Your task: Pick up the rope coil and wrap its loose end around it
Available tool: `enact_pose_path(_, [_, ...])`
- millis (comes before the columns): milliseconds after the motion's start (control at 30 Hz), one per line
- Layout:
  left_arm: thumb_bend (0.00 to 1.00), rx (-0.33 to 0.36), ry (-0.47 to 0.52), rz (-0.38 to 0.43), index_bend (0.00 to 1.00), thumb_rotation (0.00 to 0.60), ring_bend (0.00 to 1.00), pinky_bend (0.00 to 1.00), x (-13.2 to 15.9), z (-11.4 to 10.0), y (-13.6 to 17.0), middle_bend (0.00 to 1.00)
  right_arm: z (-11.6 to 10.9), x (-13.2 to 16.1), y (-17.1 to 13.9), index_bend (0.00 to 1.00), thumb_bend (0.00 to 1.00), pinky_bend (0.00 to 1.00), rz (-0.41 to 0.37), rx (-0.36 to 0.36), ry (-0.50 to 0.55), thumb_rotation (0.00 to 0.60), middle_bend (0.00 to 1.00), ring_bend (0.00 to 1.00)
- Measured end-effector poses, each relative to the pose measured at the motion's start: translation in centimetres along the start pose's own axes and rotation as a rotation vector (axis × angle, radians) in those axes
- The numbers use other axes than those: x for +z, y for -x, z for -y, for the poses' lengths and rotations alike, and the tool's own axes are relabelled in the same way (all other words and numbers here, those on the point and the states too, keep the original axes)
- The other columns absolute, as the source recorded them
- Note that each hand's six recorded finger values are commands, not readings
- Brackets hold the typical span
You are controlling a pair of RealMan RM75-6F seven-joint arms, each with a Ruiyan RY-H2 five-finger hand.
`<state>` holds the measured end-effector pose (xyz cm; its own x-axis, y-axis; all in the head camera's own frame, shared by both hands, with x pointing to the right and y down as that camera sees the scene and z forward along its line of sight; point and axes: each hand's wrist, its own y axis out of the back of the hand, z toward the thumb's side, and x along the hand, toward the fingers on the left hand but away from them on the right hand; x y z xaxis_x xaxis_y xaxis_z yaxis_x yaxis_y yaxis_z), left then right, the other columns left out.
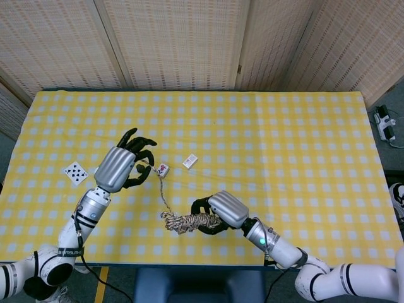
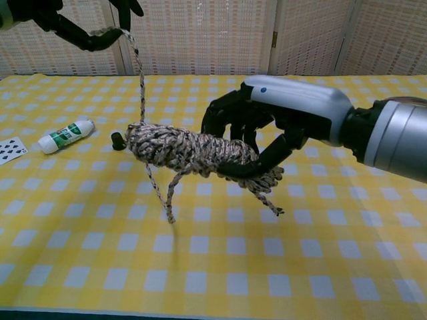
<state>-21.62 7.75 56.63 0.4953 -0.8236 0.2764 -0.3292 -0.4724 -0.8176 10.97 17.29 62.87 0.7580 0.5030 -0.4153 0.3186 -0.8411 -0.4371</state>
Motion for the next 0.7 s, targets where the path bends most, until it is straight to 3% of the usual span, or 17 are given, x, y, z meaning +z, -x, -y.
enact_pose_path(300, [0.59, -0.017, 0.052, 0.125, 0.64, 0.600, 0.22, 0.01, 5.1, -0.1, 1.0, 0.29, 2.0, 1.2, 2.8, 0.72, 0.81, 0.58, 0.012, -0.078, 0.224, 0.600, 0.59, 0.63])
enact_pose_path(700, [0.59, -0.014, 0.123, 0.191, 0.64, 0.600, 0.22, 0.01, 6.8, 0.0, 5.1, 0.29, 1.0, 0.5, 5.1, 0.73, 0.81, 0.58, 0.029, -0.368, 0.445, 0.600, 0.60, 0.64])
